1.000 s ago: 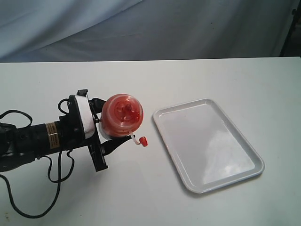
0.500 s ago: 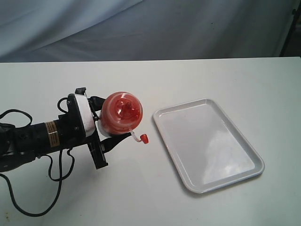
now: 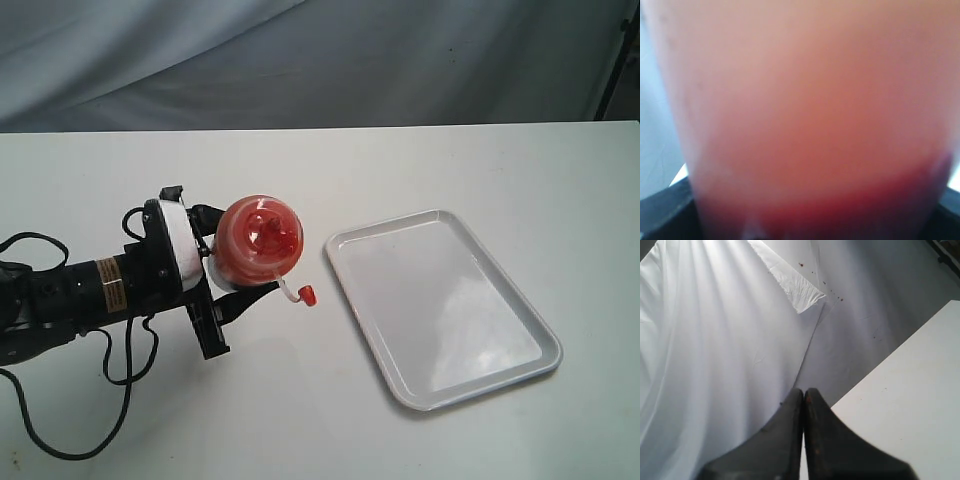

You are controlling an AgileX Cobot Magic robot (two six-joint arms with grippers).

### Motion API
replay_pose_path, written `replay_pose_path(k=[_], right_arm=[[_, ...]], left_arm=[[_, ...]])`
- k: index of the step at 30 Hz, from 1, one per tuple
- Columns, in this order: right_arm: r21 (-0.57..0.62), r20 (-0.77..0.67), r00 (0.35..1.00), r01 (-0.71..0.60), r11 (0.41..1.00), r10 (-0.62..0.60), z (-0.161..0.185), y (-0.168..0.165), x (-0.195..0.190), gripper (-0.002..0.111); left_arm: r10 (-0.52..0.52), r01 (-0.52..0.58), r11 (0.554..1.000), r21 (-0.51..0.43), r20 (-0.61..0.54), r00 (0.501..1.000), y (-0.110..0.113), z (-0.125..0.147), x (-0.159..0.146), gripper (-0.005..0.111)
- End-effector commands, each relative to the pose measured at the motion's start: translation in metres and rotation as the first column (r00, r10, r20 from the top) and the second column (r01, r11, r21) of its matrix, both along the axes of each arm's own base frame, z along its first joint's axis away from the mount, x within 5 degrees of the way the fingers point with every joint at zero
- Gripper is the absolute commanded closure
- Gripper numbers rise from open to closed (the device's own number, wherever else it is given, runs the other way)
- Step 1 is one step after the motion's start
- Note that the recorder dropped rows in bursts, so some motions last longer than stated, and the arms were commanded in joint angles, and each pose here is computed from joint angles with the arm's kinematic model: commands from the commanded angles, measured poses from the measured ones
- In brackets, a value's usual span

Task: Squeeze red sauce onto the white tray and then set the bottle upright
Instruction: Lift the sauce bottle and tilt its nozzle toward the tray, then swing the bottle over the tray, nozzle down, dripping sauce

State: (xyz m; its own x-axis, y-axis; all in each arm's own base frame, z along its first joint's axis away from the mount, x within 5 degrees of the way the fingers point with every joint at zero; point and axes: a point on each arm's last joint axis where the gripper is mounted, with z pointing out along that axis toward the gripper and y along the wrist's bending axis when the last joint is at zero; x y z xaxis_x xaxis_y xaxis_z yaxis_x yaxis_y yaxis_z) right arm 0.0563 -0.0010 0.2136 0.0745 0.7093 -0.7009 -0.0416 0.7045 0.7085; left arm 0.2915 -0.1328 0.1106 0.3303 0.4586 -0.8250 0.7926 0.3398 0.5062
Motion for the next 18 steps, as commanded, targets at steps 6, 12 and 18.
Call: replay_pose_path(k=[6, 12, 18], right_arm=[[0.002, -0.002, 1.000, -0.001, 1.000, 0.001, -0.001, 0.000, 0.000, 0.108], [-0.082, -0.049, 0.998, -0.052, 0.995, 0.048, -0.005, 0.005, 0.000, 0.108], [-0.194, -0.106, 0.990, -0.115, 0.974, 0.096, -0.010, 0.010, 0.000, 0.108]], left_arm=[[0.006, -0.004, 1.000, -0.031, 0.078, 0.997, -0.001, 0.010, 0.001, 0.107], [0.040, -0.037, 0.998, -0.041, 0.077, 0.996, 0.000, 0.011, 0.004, 0.107], [0.060, -0.056, 0.997, -0.048, 0.075, 0.995, 0.001, 0.012, 0.005, 0.107]])
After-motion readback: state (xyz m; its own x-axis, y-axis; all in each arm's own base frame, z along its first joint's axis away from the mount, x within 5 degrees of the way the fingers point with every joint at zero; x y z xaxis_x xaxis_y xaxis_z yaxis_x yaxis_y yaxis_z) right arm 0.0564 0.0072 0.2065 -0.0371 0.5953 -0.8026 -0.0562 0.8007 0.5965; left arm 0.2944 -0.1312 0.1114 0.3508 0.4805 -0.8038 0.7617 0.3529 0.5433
